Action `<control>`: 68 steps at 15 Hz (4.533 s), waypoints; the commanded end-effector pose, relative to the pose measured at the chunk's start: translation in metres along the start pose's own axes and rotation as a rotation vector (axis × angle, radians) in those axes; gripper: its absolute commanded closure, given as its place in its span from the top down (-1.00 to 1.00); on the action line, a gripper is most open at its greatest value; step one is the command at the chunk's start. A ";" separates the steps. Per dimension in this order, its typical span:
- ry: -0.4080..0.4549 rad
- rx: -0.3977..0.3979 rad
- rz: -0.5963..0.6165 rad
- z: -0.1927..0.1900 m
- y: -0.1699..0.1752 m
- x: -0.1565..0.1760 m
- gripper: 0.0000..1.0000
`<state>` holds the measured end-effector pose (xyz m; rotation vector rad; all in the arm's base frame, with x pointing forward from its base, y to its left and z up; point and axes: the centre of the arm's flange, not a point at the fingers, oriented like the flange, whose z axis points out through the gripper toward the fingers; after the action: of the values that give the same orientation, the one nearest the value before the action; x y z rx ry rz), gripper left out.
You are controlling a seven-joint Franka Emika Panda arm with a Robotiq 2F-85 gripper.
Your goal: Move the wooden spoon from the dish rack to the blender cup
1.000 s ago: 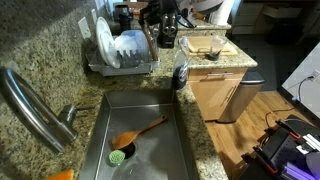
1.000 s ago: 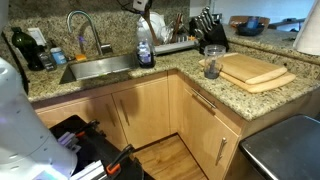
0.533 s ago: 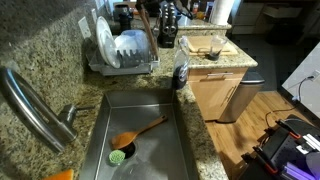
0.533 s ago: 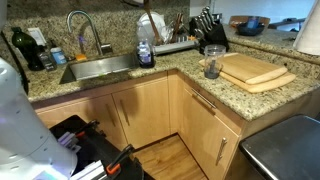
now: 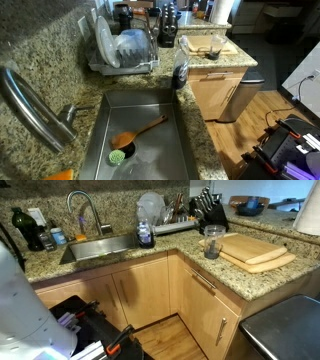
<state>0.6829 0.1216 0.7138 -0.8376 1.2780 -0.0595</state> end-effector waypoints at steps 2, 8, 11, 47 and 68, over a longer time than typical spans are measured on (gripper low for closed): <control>-0.010 0.259 -0.034 -0.079 -0.080 -0.015 -0.06; 0.061 0.314 0.026 -0.091 -0.114 -0.010 -0.06; 0.176 0.359 0.173 -0.127 -0.149 0.060 -0.06; 0.561 0.244 0.451 -0.180 -0.163 0.252 0.44; 0.665 0.164 0.448 -0.172 -0.118 0.308 0.44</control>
<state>0.6842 -0.1988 0.5238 -0.3744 2.0330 -0.0873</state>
